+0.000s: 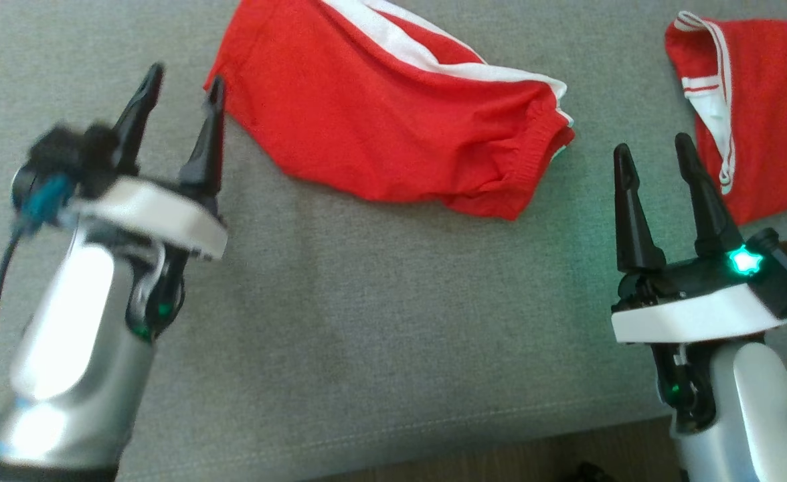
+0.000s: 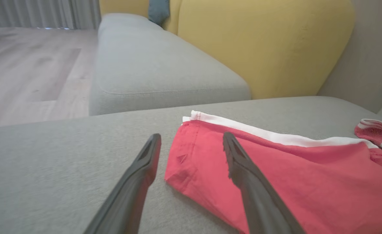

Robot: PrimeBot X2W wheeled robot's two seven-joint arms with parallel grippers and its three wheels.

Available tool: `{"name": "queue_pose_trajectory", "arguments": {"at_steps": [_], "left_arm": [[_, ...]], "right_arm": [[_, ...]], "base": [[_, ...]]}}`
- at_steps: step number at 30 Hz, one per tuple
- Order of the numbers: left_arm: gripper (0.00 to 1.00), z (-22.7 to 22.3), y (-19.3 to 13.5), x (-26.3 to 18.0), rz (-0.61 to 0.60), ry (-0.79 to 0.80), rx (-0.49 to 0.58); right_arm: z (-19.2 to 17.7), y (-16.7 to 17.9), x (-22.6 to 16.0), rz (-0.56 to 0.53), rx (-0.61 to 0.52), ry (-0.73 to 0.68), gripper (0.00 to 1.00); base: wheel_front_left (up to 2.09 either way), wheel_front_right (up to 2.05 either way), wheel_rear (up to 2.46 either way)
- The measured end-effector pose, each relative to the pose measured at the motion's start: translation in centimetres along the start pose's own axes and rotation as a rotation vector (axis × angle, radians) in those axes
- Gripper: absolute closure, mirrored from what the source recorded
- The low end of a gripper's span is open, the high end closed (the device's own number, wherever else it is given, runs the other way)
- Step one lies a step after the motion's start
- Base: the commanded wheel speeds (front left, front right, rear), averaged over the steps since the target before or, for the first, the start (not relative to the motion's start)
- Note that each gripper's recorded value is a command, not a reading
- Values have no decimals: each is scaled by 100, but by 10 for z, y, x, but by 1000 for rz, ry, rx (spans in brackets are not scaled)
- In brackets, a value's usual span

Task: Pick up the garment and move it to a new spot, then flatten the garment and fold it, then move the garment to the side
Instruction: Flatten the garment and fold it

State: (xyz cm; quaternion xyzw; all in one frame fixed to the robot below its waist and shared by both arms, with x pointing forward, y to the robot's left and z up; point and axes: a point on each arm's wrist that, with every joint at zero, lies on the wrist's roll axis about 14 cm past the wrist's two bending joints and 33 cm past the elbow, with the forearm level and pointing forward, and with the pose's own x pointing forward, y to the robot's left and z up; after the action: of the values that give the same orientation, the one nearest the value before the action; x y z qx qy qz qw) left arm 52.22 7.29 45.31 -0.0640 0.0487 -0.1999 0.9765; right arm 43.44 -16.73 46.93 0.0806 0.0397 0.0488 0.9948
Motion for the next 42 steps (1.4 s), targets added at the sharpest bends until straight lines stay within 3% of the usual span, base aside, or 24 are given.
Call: {"name": "queue_pose_trajectory", "arguments": {"at_steps": [11, 17, 19, 30, 42], "left_arm": [[0, -77, 7, 37, -34, 422, -23], [0, -84, 7, 47, -53, 516, 11], [100, -86, 6, 48, -53, 535, 10], [100, -77, 8, 34, -1, 470, 43], [100, -89, 11, -76, 152, 423, -152]], "right_arm": [[-6, -10, 3, -25, 8, 18, 0], [-10, -15, 1, -42, 20, 28, 0], [-11, -16, 1, -44, 27, 28, 0], [-3, -11, 2, -31, 38, 4, 0], [2, 4, -12, 0, 51, 28, 0]], "base": [[0, 0, 0], [0, 0, 0], [0, 0, 0], [0, 0, 0], [0, 0, 0]]}}
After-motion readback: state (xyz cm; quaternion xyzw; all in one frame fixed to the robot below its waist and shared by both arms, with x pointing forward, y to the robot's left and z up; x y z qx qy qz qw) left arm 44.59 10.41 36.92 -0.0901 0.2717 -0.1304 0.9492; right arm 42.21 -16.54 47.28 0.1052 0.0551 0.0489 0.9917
